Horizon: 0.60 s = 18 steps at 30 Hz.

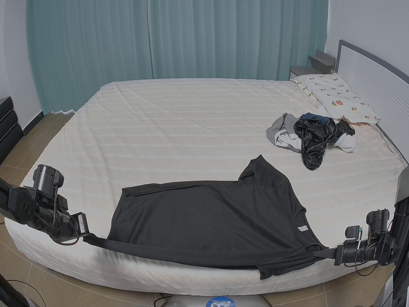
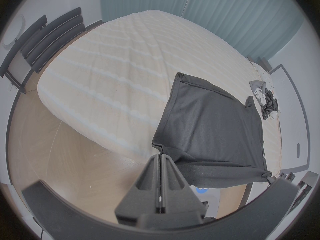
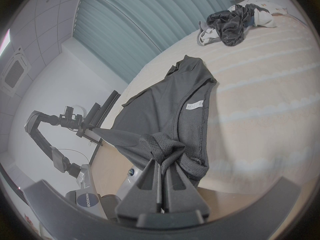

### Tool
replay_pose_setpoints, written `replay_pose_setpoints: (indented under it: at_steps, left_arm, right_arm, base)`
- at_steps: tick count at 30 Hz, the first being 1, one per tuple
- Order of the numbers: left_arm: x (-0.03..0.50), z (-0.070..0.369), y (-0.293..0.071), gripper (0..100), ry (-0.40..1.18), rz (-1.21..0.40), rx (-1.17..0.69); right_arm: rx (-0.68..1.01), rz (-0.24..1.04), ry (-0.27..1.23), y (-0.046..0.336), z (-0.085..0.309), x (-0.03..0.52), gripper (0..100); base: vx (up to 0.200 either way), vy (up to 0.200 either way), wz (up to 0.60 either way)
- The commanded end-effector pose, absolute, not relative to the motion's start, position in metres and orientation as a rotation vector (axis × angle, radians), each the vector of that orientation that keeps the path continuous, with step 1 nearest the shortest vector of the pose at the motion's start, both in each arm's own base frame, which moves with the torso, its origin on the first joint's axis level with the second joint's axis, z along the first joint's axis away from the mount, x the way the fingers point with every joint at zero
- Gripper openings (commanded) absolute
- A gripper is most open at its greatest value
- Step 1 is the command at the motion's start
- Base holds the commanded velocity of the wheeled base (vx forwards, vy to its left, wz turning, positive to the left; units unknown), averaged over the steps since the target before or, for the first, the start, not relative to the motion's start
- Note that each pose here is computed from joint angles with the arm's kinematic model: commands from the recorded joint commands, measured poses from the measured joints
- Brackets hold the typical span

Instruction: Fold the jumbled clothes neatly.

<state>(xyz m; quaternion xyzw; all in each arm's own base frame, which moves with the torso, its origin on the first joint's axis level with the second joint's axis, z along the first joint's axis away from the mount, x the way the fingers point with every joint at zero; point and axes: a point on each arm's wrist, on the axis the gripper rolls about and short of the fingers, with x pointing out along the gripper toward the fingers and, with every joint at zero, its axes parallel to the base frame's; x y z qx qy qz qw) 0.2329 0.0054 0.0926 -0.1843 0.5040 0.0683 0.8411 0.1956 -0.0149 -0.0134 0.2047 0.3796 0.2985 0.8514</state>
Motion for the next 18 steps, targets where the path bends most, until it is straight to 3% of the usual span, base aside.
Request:
replay_pose_setpoints:
  at_steps: [1,12,18]
  left_arm:
    - [0.23,0.095,0.006,0,1.068,0.143,-0.378]
    - [0.214,0.096,0.005,0,1.186,0.113,-0.3]
    - [0.217,0.098,0.005,0,1.176,0.11,-0.309]
  right_arm:
    - [0.409,0.634,0.786,-0.014,-0.005,0.189,0]
    - [0.395,0.642,0.797,-0.013,0.002,0.183,0]
    - [0.384,0.647,0.761,-0.014,0.003,0.189,0]
  base:
    - [0.0,0.0,0.0]
    - [0.0,0.0,0.0]
    - [0.0,0.0,0.0]
